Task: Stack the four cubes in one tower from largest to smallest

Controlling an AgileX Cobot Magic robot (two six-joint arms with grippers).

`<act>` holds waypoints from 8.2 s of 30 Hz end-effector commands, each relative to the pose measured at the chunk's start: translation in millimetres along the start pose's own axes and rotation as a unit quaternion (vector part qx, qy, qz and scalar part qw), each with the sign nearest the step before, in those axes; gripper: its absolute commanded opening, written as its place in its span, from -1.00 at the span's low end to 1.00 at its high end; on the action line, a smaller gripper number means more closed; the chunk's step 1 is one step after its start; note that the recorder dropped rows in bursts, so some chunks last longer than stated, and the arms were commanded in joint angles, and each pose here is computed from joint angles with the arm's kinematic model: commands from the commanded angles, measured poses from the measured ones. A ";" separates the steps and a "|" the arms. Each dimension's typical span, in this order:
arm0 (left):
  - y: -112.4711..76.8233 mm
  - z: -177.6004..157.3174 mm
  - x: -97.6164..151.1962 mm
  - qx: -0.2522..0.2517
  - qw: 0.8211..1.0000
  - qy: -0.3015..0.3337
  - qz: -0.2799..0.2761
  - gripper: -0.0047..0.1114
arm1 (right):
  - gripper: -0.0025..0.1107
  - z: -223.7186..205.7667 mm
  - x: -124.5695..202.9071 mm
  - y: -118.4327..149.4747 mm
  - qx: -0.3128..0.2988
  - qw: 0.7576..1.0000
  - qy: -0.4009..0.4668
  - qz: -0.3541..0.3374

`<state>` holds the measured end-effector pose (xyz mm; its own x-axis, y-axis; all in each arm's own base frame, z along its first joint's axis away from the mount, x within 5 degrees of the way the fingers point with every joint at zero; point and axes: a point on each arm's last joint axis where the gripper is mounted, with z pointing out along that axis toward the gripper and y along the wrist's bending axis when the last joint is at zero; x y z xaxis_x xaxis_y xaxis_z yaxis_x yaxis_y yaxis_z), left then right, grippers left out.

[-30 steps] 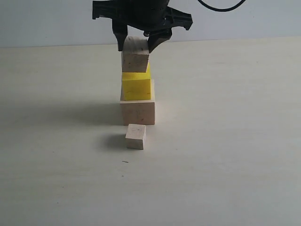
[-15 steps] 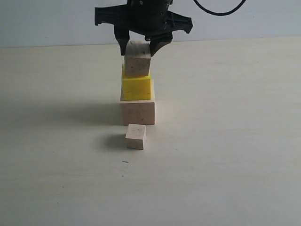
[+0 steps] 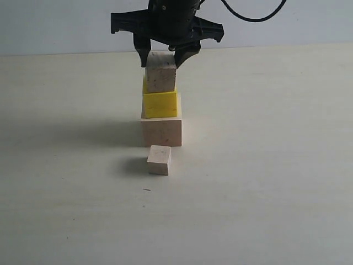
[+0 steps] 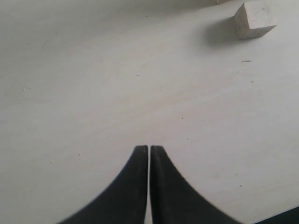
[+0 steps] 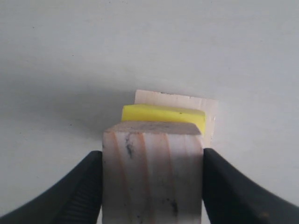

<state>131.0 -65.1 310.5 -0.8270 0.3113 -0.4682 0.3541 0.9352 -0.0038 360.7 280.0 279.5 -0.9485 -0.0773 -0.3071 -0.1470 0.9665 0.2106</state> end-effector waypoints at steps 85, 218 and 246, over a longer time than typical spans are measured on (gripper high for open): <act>-0.3 -0.3 -0.6 0.003 1.000 -0.009 -0.002 -0.85 | 0.27 -5.1 -3.3 0.3 -0.010 1.000 -0.016 0.025; -131.8 171.5 -24.5 0.155 0.976 -0.151 0.008 -0.01 | -0.96 -152.3 235.3 -179.6 0.099 0.948 -0.276 -0.124; -146.0 214.4 -29.4 0.132 0.985 -0.113 0.000 0.16 | -0.96 -149.8 238.5 -174.4 0.068 0.954 -0.259 -0.133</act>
<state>199.5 -245.4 128.5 -0.7112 0.2480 -0.6578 0.4786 0.8562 -0.1947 118.5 57.3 309.6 -0.6147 -0.2283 -0.7550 -0.2940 0.9545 -0.0494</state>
